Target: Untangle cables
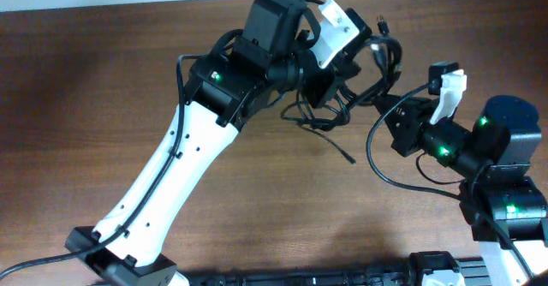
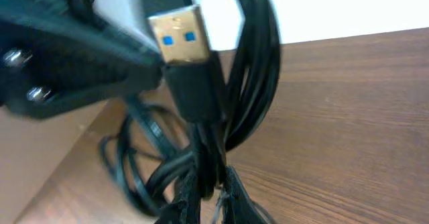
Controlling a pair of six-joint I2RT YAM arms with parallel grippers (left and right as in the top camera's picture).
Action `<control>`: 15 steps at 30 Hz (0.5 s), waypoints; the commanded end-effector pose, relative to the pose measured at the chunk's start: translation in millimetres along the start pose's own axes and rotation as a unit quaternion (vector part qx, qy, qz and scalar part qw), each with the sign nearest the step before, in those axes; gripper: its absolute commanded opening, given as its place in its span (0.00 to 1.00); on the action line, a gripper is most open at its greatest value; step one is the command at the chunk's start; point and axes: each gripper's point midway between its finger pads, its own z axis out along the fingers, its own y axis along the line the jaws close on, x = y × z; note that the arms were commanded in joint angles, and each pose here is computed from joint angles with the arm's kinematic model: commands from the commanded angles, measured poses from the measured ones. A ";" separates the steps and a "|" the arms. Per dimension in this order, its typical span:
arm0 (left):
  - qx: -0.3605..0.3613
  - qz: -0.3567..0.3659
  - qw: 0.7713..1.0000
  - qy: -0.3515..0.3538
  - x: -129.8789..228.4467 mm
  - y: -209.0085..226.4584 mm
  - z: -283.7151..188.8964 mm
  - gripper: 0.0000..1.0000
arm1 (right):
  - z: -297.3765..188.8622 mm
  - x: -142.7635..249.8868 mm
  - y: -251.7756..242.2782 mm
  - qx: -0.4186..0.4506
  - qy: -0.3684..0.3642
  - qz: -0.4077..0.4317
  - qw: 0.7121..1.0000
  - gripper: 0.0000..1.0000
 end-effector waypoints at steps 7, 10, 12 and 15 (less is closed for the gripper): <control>-0.101 -0.114 0.987 -0.043 -18.0 37.5 -11.0 0.00 | -3.5 8.3 29.2 -0.084 0.022 -0.046 0.995 0.04; -0.112 -0.129 0.984 -0.047 -17.1 48.9 -16.5 0.00 | -3.5 9.4 28.7 -0.083 0.024 -0.044 0.995 0.04; -0.117 -0.140 0.982 -0.048 -16.0 54.7 -19.5 0.00 | -3.6 9.3 28.7 -0.082 0.024 -0.044 0.995 0.04; -0.127 -0.150 0.979 -0.051 -14.6 65.5 -25.4 0.00 | -2.6 9.4 22.0 -0.063 0.023 -0.040 0.997 0.10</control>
